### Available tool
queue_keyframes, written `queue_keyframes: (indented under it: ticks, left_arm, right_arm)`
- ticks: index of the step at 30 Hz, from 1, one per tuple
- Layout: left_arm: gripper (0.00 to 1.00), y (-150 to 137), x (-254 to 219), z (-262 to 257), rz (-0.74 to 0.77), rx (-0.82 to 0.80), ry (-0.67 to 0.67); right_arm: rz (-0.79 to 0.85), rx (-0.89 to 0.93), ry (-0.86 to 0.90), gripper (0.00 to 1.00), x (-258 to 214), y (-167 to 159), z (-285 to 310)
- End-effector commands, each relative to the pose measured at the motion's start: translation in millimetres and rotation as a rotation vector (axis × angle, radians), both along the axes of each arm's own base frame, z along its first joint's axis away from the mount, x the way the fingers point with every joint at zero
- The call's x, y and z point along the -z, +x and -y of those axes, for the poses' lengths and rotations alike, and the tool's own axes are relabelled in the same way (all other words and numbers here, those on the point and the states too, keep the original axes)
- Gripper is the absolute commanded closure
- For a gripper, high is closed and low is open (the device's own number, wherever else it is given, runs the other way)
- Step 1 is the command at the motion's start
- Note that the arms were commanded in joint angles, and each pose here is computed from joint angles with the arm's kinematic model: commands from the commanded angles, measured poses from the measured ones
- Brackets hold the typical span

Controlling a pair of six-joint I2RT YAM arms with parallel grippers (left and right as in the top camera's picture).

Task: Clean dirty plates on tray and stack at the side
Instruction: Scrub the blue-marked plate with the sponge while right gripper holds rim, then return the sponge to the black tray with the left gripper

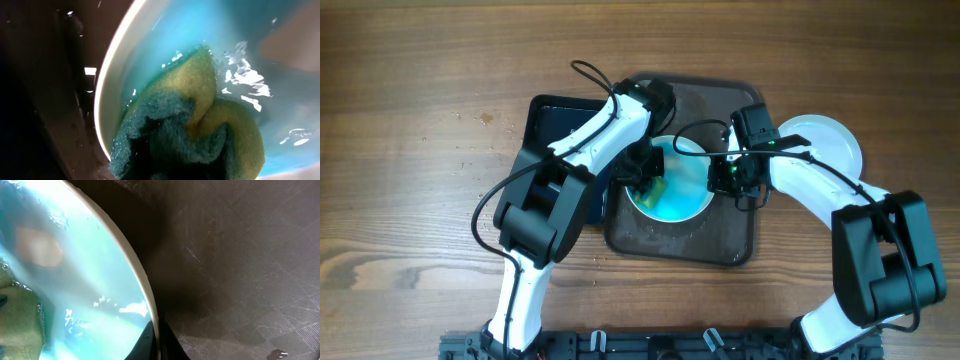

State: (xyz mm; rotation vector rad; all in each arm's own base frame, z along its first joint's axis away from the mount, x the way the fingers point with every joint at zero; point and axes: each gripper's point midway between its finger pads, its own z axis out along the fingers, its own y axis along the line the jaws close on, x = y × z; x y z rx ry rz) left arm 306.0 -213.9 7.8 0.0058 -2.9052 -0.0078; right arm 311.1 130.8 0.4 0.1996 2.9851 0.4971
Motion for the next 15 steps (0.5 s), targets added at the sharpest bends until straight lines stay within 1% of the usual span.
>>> queue_keyframes:
  ticks: [1, 3, 5, 8, 11, 13, 14, 15]
  left_arm:
    - [0.96, 22, 10, -82, 0.111, -0.058, 0.356]
    - [0.96, 22, -6, -65, 0.124, -0.090, 0.247]
    - [0.96, 27, -33, -45, 0.160, -0.128, 0.096]
    - [0.96, 37, -87, -47, 0.266, -0.177, -0.023]
    - [0.96, 44, -130, -74, 0.367, -0.214, -0.056]
    - [0.96, 50, -149, -115, 0.433, -0.283, 0.019]
    - [0.96, 52, -151, -142, 0.440, -0.333, 0.076]
    - [0.96, 52, -148, -154, 0.429, -0.353, 0.088]
  right_arm:
    - [-0.041, 0.030, -0.164, 0.96, 24, -9, 36]
    - [-0.033, -0.007, -0.169, 0.96, 24, -10, 37]
    - [-0.038, -0.017, -0.172, 0.96, 24, -12, 37]
    - [-0.040, -0.031, -0.174, 0.96, 24, -13, 37]
    - [-0.041, -0.031, -0.175, 0.96, 24, -13, 37]
    - [-0.033, -0.030, -0.173, 0.96, 24, -11, 37]
    - [-0.019, -0.030, -0.170, 0.95, 24, -8, 36]
    - [-0.010, -0.029, -0.168, 0.94, 23, -5, 35]
